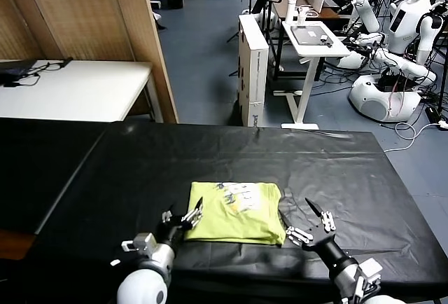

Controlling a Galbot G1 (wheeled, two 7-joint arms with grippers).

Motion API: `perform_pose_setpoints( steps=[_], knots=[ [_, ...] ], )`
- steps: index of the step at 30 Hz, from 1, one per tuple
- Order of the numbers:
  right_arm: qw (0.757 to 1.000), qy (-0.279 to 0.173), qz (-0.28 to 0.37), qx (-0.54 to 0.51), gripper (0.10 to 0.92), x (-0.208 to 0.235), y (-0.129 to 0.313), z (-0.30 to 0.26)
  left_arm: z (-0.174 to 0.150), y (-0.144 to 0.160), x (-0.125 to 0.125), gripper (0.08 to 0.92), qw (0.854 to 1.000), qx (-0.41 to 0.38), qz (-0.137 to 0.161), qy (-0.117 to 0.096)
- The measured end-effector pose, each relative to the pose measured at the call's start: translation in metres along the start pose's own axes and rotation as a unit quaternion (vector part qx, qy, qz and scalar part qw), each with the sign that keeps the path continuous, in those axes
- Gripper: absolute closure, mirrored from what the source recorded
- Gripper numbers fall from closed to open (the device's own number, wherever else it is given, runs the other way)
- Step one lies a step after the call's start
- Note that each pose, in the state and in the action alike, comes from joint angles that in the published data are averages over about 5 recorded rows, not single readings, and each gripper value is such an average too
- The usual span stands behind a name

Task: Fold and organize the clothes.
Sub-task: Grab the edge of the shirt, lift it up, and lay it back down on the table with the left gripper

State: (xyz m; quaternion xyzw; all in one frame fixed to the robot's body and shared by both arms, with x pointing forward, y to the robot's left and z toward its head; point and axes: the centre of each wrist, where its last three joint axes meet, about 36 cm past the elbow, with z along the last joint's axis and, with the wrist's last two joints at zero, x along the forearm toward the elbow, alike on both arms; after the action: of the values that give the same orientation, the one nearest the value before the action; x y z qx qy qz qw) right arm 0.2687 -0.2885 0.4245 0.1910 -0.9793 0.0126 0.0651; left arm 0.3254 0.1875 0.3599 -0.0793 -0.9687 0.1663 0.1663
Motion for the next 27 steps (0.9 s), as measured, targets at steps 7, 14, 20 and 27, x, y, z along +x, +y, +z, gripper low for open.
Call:
perform_pose_setpoints(
  steps=[7, 14, 20, 27],
  knots=[
    [1.000, 0.000, 0.002, 0.000, 0.115, -0.001, -0.001, 0.000, 0.006, 0.000, 0.003, 0.188, 1.000, 0.007, 0.000, 0.002],
    [1.000, 0.000, 0.003, 0.001, 0.115, -0.001, -0.001, 0.000, 0.010, -0.001, 0.006, 0.504, 1.000, 0.019, 0.002, 0.003],
    [1.000, 0.001, 0.006, 0.002, 0.115, -0.003, -0.003, 0.001, 0.010, -0.006, 0.010, 0.812, 0.999, 0.041, 0.010, 0.005],
    [1.000, 0.003, 0.023, -0.001, 0.115, -0.005, -0.005, 0.003, -0.004, -0.004, 0.014, 0.828, 0.999, 0.033, 0.015, 0.000]
  ],
)
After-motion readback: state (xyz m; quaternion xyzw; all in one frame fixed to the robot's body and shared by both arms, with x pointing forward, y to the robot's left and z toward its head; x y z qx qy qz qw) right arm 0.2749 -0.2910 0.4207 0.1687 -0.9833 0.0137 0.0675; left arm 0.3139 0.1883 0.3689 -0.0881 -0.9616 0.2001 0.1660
